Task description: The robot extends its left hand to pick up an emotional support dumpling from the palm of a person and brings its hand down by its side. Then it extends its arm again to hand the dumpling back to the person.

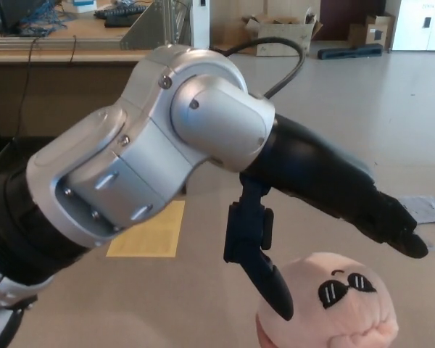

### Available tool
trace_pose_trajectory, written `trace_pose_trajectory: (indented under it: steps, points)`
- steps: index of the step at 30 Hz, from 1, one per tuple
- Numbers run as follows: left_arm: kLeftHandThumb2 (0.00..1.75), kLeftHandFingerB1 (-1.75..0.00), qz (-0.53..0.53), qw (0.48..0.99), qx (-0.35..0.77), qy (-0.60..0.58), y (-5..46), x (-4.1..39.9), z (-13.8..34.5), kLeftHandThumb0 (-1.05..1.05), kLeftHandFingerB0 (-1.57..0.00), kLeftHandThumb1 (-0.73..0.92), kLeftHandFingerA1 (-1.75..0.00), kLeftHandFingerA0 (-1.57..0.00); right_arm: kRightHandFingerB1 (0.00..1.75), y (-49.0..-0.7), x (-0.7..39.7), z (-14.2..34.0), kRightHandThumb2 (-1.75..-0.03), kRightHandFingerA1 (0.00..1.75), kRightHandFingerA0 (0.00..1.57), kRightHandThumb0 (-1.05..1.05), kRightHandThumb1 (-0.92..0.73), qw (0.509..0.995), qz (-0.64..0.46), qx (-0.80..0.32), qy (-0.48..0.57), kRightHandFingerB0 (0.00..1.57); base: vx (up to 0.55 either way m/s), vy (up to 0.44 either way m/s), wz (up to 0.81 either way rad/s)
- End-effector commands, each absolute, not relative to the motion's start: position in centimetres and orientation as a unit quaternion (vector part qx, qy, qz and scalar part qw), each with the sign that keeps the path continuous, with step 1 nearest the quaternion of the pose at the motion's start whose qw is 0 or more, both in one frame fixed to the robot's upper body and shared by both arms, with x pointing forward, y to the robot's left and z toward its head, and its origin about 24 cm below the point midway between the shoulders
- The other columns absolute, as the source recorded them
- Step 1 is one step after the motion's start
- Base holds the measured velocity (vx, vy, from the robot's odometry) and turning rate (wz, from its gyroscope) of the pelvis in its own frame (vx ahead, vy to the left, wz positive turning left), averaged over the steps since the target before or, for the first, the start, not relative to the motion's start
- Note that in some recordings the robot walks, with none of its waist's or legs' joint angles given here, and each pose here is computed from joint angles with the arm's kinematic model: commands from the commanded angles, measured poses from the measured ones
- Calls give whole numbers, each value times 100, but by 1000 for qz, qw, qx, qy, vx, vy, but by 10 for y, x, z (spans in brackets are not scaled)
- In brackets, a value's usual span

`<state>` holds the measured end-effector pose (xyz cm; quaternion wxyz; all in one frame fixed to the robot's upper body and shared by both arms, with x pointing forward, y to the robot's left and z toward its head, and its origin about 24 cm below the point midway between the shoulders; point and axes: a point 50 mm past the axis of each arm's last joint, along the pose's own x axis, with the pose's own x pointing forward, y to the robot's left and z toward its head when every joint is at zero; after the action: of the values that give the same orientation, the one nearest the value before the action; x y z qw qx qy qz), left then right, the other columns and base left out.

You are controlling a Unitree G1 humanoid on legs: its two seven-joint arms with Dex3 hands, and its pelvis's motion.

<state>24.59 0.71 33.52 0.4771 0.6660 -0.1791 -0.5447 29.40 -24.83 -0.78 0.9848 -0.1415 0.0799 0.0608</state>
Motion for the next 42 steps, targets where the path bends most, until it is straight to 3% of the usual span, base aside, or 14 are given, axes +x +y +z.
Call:
trace_pose_trajectory:
  steps: [1, 6, 9, 10, 11, 15, 16, 28, 31, 34, 35, 40, 41, 42]
  points:
    - [89, 0, -530, 466, 686, -176, 6, 247, 328, -75, 0, 41, 0, 0, 41, -254, 299, -1, -63, 50, 62, -55, -77, 984, 50, -159, 70, 62, 0, 0, 0]
    - [89, 0, -529, 459, 693, -173, 4, 248, 322, -75, 0, 41, 0, 0, 40, -253, 298, 0, -64, 50, 63, -55, -79, 980, 53, -182, 63, 60, 0, 0, 0]
    - [89, 0, -530, 458, 694, -165, 4, 249, 318, -75, 0, 41, 0, 0, 32, -252, 298, 0, -64, 43, 44, -57, -78, 985, 51, -152, 65, 35, 0, 0, 0]
    - [89, -1, -526, 456, 699, -167, 4, 250, 316, -75, 0, 41, 0, 0, 44, -252, 299, -1, -92, 51, 30, -61, -61, 988, 48, -128, 70, 19, 0, 0, 0]
    - [89, -2, -525, 454, 700, -167, 4, 250, 314, -75, 0, 41, 0, 0, 25, -252, 299, -1, -64, 39, 29, -59, -79, 985, 47, -147, 74, 14, 0, 0, 0]
    - [89, 0, -529, 448, 701, -165, 3, 250, 309, -76, 0, 41, 0, 0, 27, -255, 301, -1, -64, 40, 30, -57, -76, 980, 45, -169, 97, 14, 0, 0, 0]
    - [89, 0, -530, 447, 702, -167, 3, 251, 307, -75, 0, 40, -1, 0, 40, -256, 302, -1, -87, 51, 26, -61, -59, 978, 38, -176, 102, 9, 0, 0, 0]
    - [88, -3, -536, 448, 703, -132, 10, 259, 288, -74, 0, 39, -5, 0, 36, -252, 301, -2, -92, 47, 19, -70, -60, 976, 35, -182, 110, 5, 0, 0, 0]
    - [88, -5, -537, 448, 704, -125, 10, 260, 285, -71, 0, 39, -22, -5, 29, -251, 302, 0, -63, 40, 41, -63, -76, 978, 31, -180, 99, 25, 0, 0, 0]
    - [88, -5, -538, 447, 704, -122, 9, 262, 282, -71, 0, 39, -22, -5, 29, -252, 302, 2, -63, 40, 41, -63, -76, 979, 26, -183, 88, 25, 0, 0, 0]
    - [84, -5, -540, 448, 702, -123, 10, 262, 280, -76, 0, 36, -44, -9, 30, -251, 303, 2, -63, 42, 50, -58, -76, 981, 23, -172, 88, 27, 0, 0, 0]
    - [65, -15, -545, 451, 696, -124, 10, 262, 275, -96, 0, 46, -40, -20, 30, -250, 305, 3, -64, 40, 44, -60, -80, 988, 29, -126, 84, 27, 0, 0, 0]
    - [73, -39, -559, 486, 652, -165, 11, 261, 268, -62, -19, 39, -90, -72, 42, -250, 304, 2, -92, 48, 30, -63, -67, 985, 32, -148, 77, 19, 0, 0, 0]
    - [73, -39, -562, 501, 632, -181, 12, 261, 265, -62, -19, 39, -90, -72, 42, -250, 303, 2, -92, 48, 30, -63, -67, 984, 33, -157, 74, 19, 0, 0, 0]
